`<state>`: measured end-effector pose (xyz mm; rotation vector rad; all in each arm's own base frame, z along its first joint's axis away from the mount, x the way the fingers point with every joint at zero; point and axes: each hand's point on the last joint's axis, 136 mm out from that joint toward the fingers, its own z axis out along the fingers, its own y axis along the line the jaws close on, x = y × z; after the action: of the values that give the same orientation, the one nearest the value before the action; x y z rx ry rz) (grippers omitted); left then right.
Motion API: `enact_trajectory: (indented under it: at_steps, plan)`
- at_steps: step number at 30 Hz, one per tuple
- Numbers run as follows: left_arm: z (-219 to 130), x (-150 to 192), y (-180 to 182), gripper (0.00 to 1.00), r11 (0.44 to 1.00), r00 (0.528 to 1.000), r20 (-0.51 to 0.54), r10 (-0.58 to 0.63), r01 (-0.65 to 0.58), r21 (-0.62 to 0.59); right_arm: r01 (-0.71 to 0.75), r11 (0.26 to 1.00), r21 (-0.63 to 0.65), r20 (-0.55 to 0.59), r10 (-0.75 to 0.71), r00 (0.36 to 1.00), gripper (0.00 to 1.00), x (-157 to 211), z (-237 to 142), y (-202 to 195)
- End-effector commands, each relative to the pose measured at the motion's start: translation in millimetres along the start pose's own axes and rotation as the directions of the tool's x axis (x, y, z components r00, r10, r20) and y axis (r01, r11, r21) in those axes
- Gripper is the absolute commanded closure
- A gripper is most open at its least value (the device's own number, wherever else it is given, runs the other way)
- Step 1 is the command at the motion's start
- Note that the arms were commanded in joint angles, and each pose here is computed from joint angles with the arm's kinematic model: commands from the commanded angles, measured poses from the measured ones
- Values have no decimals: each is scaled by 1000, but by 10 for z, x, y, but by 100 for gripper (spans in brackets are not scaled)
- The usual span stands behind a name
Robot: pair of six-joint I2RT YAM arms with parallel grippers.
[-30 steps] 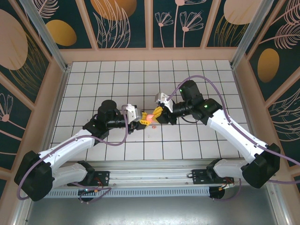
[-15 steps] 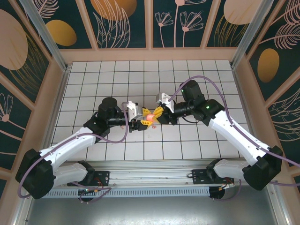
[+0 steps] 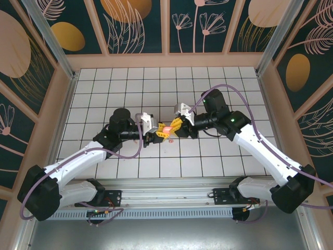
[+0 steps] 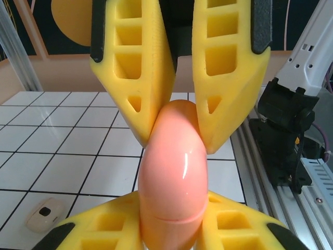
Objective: Insert the wireless bluetooth earbuds into the charging case
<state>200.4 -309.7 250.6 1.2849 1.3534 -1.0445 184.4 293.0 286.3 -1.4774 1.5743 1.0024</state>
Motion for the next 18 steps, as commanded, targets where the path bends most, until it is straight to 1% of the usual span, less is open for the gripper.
enact_trajectory:
  at_steps: [1,2,5,12,18]
  plan:
    - [-20,-124,-24,76,999,999,29,36,-37,5,29,999,41,33,-31,999,67,-89,-47,-39]
    - [-26,-127,-26,76,999,999,30,38,-38,4,21,997,70,35,-23,999,63,-93,-48,-93]
    - [-40,-143,-45,76,999,998,36,45,-46,7,5,992,123,50,-11,999,60,-103,-83,-205]
    - [-63,-161,-73,77,998,997,45,56,-57,6,-50,977,207,99,30,995,59,-126,-210,-442]
    - [-77,-172,-87,78,999,996,67,51,-52,5,-88,973,216,116,64,991,59,-105,-206,-499]
